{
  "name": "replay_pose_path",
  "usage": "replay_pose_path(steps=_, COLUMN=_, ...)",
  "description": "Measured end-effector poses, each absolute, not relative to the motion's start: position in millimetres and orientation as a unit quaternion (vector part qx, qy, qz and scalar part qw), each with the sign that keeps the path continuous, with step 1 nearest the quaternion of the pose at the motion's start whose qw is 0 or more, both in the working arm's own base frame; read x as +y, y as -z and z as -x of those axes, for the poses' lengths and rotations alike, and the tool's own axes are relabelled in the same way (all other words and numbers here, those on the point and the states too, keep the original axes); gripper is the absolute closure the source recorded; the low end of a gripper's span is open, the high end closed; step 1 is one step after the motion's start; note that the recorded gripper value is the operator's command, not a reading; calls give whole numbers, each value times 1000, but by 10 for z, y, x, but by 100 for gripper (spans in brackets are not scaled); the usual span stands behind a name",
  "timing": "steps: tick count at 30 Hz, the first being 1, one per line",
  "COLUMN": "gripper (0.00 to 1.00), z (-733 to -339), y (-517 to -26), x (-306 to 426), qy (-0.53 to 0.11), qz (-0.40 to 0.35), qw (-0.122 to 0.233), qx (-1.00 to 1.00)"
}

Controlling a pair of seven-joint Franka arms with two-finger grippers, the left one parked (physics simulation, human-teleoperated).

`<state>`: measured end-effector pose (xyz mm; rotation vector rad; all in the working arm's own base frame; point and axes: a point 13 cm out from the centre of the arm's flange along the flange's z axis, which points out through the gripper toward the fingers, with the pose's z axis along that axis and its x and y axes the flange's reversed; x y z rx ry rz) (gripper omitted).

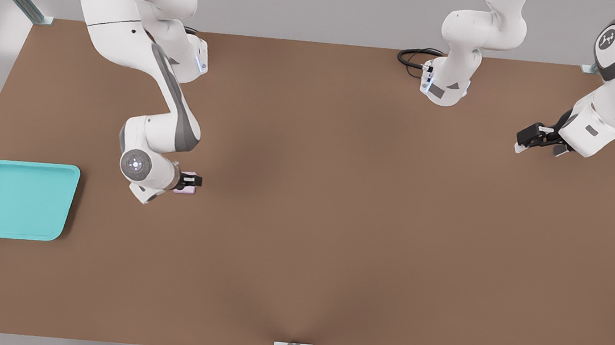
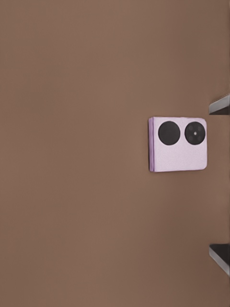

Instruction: Keep left arm still and place phone on the tray with right arm

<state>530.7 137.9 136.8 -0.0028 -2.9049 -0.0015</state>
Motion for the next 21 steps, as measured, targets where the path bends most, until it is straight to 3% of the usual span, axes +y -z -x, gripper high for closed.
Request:
replay_pose_path(steps=7, gripper=0, z=-4993, y=-692, x=1248, qy=1, qz=56, qw=111, qx=-992)
replay_pose_path(steps=13, gripper=0, z=-5018, y=-563, x=1163, qy=5, qz=87, qw=83, qx=-993)
replay_pose_path(steps=21, gripper=0, z=-5009, y=-316, x=1057, qy=2, qz=110, qw=77, qx=-991)
